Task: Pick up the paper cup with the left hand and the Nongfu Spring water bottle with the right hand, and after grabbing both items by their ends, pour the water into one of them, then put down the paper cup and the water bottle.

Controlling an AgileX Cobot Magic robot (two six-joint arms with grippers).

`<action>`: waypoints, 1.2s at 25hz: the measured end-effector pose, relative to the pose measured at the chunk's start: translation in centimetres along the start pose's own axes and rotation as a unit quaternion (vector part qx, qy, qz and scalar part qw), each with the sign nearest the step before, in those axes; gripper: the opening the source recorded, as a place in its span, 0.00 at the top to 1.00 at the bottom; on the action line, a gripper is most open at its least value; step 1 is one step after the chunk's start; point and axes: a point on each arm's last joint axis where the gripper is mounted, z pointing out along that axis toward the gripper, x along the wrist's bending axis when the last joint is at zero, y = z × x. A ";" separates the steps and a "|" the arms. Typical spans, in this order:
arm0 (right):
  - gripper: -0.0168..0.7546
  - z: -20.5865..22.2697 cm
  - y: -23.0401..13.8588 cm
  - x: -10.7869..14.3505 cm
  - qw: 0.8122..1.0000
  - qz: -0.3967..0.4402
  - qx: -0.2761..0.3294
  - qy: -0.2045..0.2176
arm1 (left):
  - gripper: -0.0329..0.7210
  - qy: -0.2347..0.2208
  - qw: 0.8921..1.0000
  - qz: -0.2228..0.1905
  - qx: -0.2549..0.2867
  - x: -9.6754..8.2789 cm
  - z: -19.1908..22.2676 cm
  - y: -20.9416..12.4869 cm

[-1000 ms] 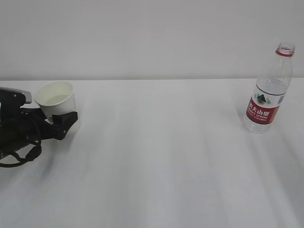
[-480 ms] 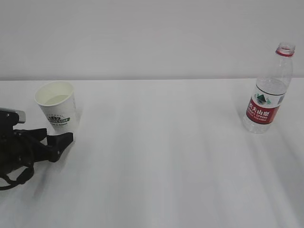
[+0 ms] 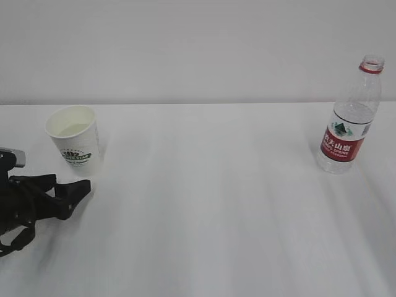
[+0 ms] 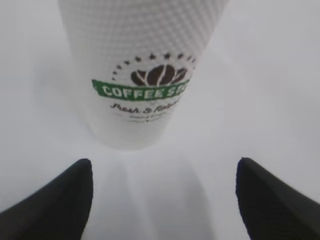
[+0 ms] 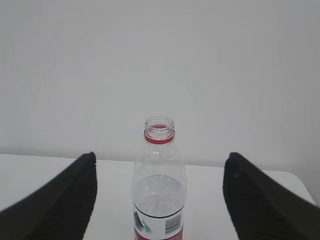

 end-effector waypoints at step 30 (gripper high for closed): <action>0.21 0.0 0.0 0.0 1.000 0.000 0.000 0.000 | 0.17 -0.047 0.995 0.035 -0.079 -2.6 -4.1 4.6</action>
